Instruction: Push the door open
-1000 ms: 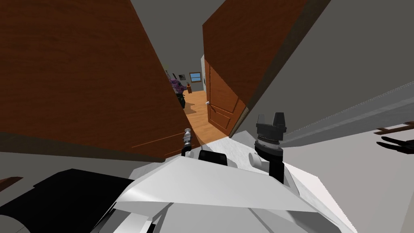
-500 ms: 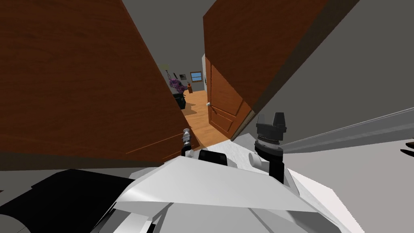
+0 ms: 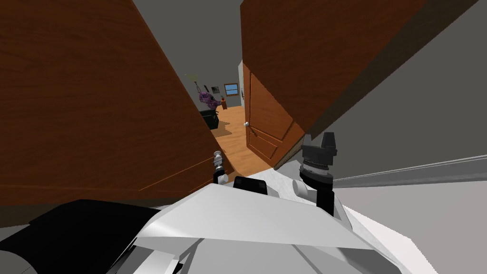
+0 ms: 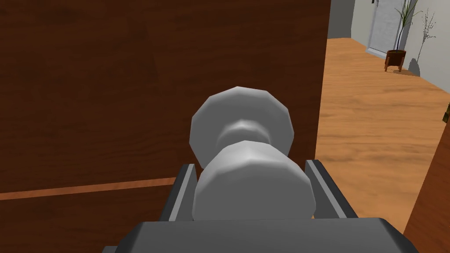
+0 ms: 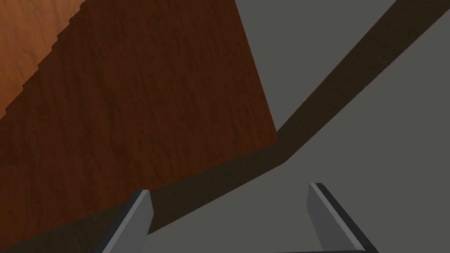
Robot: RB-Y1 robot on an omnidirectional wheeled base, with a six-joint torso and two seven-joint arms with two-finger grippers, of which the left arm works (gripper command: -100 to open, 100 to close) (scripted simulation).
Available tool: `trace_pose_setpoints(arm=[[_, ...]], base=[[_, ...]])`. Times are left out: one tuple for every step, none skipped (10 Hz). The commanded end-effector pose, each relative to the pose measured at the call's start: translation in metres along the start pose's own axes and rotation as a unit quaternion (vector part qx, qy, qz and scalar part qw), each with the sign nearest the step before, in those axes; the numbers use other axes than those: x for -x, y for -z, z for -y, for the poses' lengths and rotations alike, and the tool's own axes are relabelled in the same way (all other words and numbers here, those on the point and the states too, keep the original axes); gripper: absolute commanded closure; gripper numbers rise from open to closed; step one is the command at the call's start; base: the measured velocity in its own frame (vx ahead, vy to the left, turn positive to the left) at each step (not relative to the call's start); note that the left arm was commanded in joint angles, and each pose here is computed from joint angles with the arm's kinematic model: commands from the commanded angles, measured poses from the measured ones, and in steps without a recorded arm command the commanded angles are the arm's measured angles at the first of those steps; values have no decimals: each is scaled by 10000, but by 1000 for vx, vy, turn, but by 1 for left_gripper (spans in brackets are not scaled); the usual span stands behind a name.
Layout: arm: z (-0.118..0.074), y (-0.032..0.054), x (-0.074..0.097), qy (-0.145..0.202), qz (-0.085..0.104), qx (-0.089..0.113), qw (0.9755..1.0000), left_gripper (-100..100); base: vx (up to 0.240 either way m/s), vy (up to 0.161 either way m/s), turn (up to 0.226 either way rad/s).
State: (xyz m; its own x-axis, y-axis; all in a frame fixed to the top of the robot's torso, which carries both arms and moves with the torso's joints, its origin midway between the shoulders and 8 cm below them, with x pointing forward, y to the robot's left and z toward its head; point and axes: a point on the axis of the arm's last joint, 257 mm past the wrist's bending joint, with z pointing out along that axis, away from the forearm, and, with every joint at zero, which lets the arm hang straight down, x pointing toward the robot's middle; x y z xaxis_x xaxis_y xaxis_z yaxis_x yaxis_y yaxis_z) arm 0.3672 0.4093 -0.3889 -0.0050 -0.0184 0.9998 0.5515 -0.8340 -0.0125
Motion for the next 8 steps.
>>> trace_pose_setpoints(arm=[[167,-31,-56,-35,-77,-211,9997,100],[216,-44,-57,-37,-78,-312,9995,100],[263,-54,-56,-37,-76,-413,9991,100],[287,-58,-56,-37,-74,-464,9989,100],[332,-65,-54,-35,-70,-564,9984,100],[354,-68,-52,-34,-66,-613,9981,100],[396,-72,-48,-31,-59,-710,9975,100],[416,-72,-45,-28,-54,-757,9971,100]], base=[[163,39,25],[157,46,31],[183,51,66],[179,43,44],[183,43,38],[150,36,55],[147,51,45],[149,60,11]])
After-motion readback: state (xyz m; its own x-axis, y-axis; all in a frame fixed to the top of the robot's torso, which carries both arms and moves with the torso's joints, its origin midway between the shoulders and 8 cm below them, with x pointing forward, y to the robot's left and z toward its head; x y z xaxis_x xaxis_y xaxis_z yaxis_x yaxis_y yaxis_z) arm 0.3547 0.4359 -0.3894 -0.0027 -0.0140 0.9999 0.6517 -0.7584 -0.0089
